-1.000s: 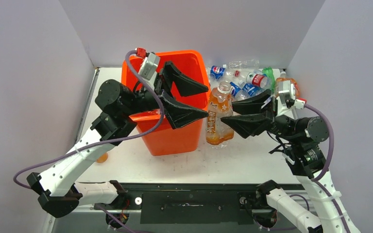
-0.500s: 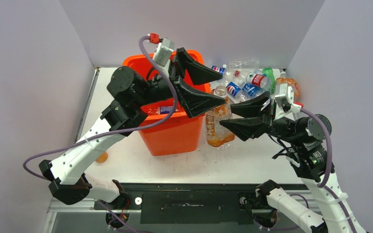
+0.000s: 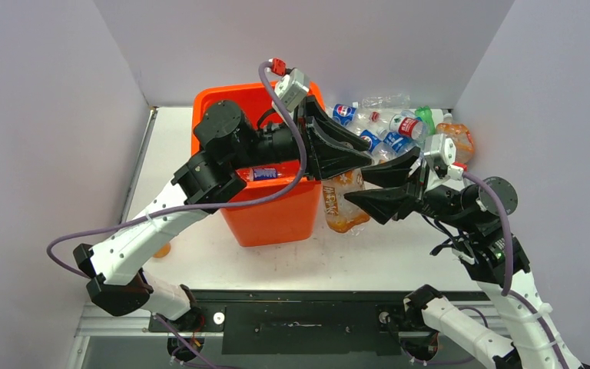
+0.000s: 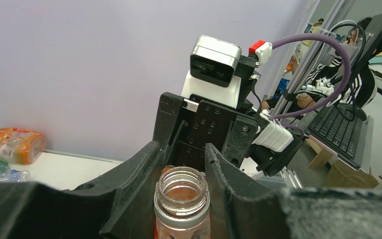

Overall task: Put the plastic bottles in the bin
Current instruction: Place the plastic bottle in the trash bin.

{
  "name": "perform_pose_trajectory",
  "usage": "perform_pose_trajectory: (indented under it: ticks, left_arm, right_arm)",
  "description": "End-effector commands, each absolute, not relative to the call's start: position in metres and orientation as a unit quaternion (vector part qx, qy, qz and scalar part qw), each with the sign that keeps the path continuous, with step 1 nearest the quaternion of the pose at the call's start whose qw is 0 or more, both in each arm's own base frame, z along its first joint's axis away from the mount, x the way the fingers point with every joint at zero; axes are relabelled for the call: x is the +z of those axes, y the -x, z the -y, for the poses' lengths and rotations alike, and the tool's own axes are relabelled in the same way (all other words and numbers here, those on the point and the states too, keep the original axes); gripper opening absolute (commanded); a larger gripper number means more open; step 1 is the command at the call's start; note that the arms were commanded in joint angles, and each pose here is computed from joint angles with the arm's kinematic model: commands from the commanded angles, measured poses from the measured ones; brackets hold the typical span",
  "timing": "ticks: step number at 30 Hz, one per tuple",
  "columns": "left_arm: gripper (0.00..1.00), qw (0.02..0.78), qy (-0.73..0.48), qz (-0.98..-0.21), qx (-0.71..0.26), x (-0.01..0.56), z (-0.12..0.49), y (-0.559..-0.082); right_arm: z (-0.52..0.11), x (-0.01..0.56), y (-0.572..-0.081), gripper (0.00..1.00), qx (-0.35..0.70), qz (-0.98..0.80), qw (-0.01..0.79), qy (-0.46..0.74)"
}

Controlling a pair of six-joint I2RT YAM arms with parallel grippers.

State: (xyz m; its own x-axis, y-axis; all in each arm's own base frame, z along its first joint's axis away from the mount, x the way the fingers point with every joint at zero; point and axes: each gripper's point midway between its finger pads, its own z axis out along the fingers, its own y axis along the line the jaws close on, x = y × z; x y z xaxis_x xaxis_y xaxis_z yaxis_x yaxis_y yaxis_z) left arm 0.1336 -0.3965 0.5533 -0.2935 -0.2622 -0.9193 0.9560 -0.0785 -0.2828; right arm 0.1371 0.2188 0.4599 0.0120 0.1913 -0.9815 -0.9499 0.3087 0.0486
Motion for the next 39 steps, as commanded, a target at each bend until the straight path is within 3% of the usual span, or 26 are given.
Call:
perform_pose_trajectory:
  ticks: [1,2,3,4,6,8,14,23,29,32,39]
  left_arm:
    - [0.0,0.507,-0.362,-0.453,-0.638,0.576,0.381,-0.124]
    - [0.0,0.514,-0.358,-0.451,-0.635,0.577,0.378,-0.125]
    - [0.0,0.53,-0.35,-0.442,-0.633,0.583,0.373,-0.126]
    - [0.0,0.546,-0.339,-0.436,-0.63,0.588,0.368,-0.127]
    - [0.0,0.569,-0.317,-0.431,-0.624,0.589,0.359,-0.132]
    - [0.0,0.593,-0.296,-0.408,-0.627,0.598,0.344,-0.13]
    - [0.0,0.667,-0.223,-0.355,-0.616,0.627,0.3,-0.132]
    - [0.0,0.797,-0.142,-0.325,-0.49,0.671,0.216,-0.143]
    - [0.0,0.869,-0.108,-0.419,-0.241,0.634,0.174,-0.204]
    - [0.0,0.852,-0.135,-0.488,-0.133,0.597,0.178,-0.245]
    - [0.0,0.77,-0.183,-0.587,-0.169,0.525,0.213,-0.305]
  right_arm:
    - [-0.215,0.484,-0.138,0.32,0.457,-0.504,0.644,0.35]
    - [-0.214,0.485,-0.137,0.56,0.459,-0.504,0.644,0.349]
    - [-0.214,0.486,-0.136,0.74,0.461,-0.503,0.644,0.347]
    - [-0.213,0.486,-0.135,0.84,0.461,-0.502,0.646,0.343]
    - [-0.21,0.485,-0.136,0.94,0.459,-0.505,0.651,0.33]
    - [-0.208,0.479,-0.141,0.98,0.459,-0.512,0.655,0.313]
    - [-0.201,0.475,-0.148,0.94,0.468,-0.515,0.669,0.262]
    - [-0.181,0.486,-0.142,0.93,0.455,-0.512,0.696,0.216]
    - [-0.113,0.439,-0.191,0.93,0.306,-0.601,0.737,0.04]
    - [-0.071,0.389,-0.216,0.93,0.206,-0.657,0.721,-0.07]
    - [-0.053,0.3,-0.234,0.93,0.133,-0.721,0.665,-0.141]
